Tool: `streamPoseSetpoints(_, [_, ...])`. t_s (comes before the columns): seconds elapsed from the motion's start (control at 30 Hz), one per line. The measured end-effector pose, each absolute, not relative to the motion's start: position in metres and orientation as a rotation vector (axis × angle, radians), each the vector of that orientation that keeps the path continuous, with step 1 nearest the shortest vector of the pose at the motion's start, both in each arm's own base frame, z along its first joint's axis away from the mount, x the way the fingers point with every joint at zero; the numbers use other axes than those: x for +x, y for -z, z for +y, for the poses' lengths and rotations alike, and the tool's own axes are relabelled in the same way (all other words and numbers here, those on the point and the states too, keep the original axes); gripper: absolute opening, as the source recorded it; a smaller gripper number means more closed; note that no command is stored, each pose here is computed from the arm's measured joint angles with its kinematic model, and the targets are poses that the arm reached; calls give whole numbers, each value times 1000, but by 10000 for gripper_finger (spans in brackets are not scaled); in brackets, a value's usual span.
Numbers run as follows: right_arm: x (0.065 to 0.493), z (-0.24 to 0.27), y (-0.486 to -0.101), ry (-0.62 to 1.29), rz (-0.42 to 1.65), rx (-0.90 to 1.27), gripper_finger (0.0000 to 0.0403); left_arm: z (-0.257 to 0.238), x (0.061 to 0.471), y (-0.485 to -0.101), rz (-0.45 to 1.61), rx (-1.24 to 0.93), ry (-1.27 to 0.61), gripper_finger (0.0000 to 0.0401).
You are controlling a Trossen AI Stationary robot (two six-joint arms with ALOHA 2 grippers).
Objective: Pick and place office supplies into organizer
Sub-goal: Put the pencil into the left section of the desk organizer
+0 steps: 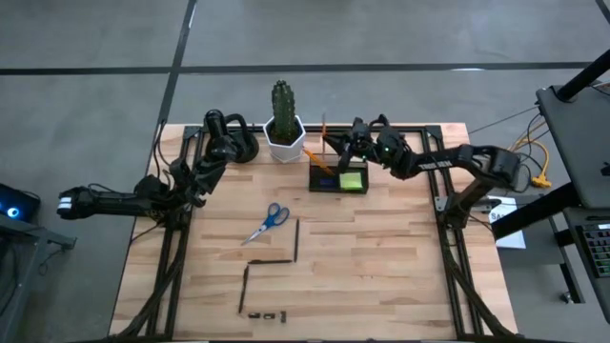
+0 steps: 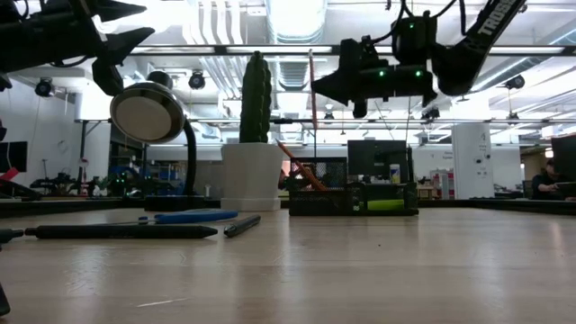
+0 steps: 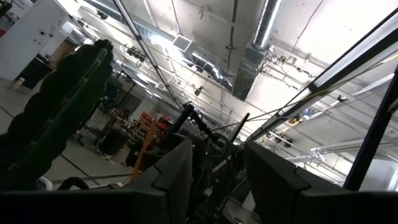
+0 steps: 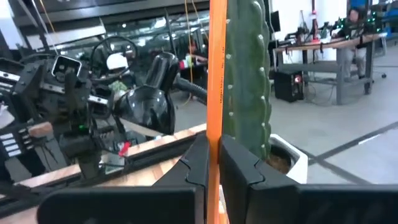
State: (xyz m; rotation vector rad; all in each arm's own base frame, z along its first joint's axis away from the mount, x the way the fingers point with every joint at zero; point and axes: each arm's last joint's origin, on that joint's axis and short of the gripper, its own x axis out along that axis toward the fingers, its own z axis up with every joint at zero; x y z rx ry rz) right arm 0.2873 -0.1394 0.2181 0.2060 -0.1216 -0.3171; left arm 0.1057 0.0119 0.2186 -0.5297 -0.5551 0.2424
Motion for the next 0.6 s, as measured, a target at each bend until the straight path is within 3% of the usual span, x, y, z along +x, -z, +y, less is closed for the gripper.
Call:
streamPoseSetpoints(0.33, [303,-149,-184,335,-41,237,13,12,106,-219,-555,-531,-243,130])
streamPoseSetpoints(0.6, [304,-159,-178,345,-21,225,13,12,106,-219,-555,-531,-243,130])
